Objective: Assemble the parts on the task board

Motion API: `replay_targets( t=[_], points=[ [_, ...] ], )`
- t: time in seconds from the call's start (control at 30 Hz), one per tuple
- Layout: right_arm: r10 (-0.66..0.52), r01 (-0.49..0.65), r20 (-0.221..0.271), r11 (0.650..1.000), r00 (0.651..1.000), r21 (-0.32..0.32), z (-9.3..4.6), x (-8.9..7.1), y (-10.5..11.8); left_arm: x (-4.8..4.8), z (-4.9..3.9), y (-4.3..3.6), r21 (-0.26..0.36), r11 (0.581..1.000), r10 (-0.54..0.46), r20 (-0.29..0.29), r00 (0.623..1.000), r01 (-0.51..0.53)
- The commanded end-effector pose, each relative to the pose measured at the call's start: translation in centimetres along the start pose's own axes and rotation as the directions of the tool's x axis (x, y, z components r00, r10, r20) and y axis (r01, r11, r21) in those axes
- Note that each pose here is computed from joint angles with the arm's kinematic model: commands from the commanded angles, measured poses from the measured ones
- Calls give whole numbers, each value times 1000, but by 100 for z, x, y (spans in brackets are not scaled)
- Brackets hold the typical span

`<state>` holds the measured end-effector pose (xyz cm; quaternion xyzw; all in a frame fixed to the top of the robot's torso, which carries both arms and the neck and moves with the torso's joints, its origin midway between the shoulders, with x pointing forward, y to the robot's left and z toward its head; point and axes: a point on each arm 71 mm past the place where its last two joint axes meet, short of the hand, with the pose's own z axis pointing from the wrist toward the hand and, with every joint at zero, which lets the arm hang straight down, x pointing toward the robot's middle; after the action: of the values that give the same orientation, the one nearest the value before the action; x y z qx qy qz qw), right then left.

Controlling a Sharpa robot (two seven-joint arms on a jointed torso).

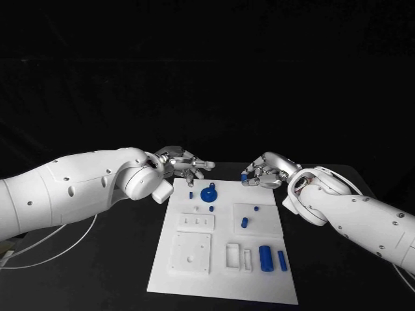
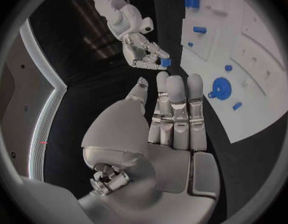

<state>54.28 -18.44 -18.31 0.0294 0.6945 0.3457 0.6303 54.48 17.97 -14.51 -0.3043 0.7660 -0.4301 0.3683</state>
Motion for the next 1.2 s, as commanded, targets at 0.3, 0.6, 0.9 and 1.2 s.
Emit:
replay_targets(
  t=[0.3,0.6,0.9,1.2],
  points=[
    [-72,73,-59,997,996,6,50,203,264,231,151,-50,-138,984,98,-75,992,-108],
    [-75,75,-66,997,995,-7,74,268,403,326,223,-95,-164,974,145,-77,986,-156],
    [-74,73,-70,997,995,-13,92,298,473,382,254,-108,-184,963,183,-90,979,-197],
    [-72,71,-74,997,995,-19,99,313,505,408,280,-102,-198,957,197,-99,975,-214]
  ],
)
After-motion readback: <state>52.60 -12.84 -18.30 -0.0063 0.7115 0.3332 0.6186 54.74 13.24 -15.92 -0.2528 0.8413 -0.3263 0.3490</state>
